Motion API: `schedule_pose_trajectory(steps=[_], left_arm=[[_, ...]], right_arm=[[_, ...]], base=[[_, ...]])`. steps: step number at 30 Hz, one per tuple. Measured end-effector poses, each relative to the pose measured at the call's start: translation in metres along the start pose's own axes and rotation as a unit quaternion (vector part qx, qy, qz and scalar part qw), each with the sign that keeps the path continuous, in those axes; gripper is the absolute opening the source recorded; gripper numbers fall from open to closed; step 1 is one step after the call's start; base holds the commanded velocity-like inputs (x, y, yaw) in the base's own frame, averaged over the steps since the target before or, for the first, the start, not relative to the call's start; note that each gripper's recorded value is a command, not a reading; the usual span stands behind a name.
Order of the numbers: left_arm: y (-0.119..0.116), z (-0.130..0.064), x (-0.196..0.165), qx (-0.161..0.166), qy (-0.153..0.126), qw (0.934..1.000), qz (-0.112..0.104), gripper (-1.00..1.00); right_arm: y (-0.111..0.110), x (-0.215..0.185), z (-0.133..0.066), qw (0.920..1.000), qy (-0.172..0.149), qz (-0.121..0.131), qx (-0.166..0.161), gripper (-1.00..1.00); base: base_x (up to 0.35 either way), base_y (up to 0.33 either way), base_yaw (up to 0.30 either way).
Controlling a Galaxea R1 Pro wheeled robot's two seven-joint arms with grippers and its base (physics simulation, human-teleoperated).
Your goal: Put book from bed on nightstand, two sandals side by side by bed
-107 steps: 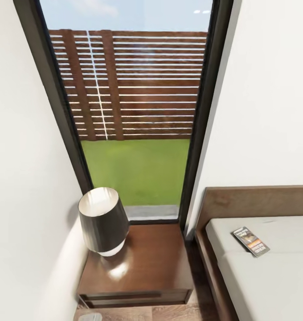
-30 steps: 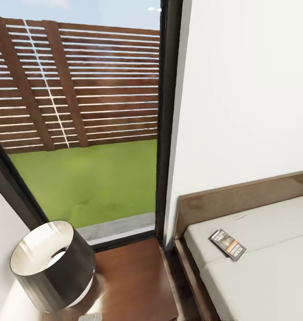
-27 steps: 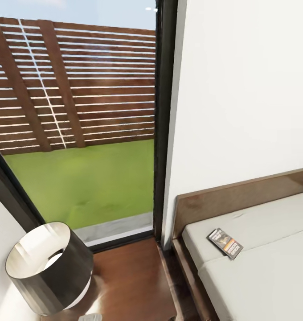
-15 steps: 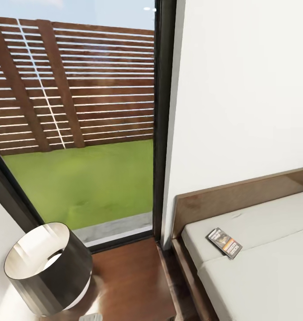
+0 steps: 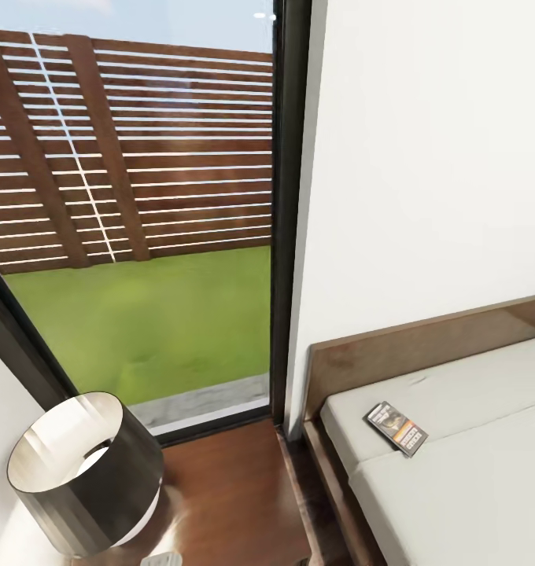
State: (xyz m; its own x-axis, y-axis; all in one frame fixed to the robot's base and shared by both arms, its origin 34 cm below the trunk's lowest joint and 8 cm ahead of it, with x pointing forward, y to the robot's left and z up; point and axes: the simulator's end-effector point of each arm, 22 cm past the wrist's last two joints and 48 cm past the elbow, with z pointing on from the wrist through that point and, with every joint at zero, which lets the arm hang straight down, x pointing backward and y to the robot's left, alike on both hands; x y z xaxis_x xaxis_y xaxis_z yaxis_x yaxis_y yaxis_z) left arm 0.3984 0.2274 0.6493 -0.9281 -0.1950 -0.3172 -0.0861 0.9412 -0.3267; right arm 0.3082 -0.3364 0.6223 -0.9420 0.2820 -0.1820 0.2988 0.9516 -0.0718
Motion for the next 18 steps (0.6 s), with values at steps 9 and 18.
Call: schedule_pose_trajectory(steps=[9,18], left_arm=[[0.0,0.0,0.0,0.0,0.0,1.0,0.0,1.0],[0.0,0.0,0.0,0.0,0.0,1.0,0.0,1.0]], right_arm=[[-0.001,-0.096,-0.007,0.995,-0.1,0.005,-0.001,1.0],[-0.004,-0.192,-0.034,0.9802,-0.198,0.013,-0.001,1.0]], base=[[0.0,0.0,0.0],[0.0,0.0,0.0]])
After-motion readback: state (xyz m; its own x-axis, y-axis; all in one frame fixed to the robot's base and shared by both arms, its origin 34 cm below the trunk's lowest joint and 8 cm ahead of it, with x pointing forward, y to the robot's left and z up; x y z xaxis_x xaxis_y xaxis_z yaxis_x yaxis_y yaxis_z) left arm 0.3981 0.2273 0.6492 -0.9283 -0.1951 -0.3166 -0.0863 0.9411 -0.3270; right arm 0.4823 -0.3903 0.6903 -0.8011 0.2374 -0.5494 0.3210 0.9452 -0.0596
